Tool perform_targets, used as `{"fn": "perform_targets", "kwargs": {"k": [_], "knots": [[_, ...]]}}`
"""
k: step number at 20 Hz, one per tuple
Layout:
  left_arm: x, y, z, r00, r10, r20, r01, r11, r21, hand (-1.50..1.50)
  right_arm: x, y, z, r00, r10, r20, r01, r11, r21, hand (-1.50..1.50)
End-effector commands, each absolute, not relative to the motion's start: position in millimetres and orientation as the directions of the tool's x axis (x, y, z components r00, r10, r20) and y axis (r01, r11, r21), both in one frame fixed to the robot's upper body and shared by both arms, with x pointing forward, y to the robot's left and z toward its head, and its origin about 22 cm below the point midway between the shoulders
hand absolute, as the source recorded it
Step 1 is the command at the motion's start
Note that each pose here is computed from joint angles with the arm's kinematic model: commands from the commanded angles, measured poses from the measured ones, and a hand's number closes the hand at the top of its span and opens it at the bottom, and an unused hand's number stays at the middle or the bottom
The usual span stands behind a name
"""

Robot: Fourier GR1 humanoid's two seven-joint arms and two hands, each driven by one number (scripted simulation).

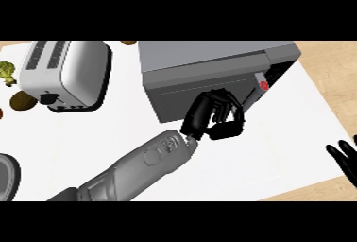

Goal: Pick up the milk, place it into the microwave and close the microwave

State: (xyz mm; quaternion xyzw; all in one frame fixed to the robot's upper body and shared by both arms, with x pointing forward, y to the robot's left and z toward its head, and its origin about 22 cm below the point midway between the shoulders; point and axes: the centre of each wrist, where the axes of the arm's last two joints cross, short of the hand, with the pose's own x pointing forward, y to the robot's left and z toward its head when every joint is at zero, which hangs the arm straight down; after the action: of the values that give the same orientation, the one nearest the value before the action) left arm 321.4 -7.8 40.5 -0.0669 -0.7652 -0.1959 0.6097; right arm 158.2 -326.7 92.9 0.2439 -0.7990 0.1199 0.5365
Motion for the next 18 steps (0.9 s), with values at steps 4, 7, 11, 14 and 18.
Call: {"fn": "perform_targets", "kwargs": {"k": [4, 7, 11, 14, 18], "knots": [[352, -1, 57, -0.229, -0.082, 0.970, 0.267, 0.953, 0.144, 1.50, 158, -330, 108, -0.317, -0.245, 0.916, -0.514, 0.856, 0.052, -1.50], [350, -2, 56, -0.219, -0.055, 0.974, 0.281, 0.953, 0.117, 1.50, 162, -328, 111, -0.316, -0.243, 0.917, -0.518, 0.854, 0.048, -1.50], [352, 2, 50, -0.220, -0.033, 0.975, 0.284, 0.954, 0.097, 1.50, 163, -332, 112, -0.327, -0.263, 0.908, -0.502, 0.862, 0.069, -1.50], [355, 1, 55, -0.193, -0.001, 0.981, 0.272, 0.961, 0.054, 1.50, 164, -331, 117, -0.330, -0.265, 0.906, -0.522, 0.851, 0.059, -1.50], [358, 8, 49, -0.146, 0.032, 0.989, 0.223, 0.975, 0.001, 1.50, 162, -331, 116, -0.323, -0.289, 0.901, -0.523, 0.848, 0.084, -1.50]]}}
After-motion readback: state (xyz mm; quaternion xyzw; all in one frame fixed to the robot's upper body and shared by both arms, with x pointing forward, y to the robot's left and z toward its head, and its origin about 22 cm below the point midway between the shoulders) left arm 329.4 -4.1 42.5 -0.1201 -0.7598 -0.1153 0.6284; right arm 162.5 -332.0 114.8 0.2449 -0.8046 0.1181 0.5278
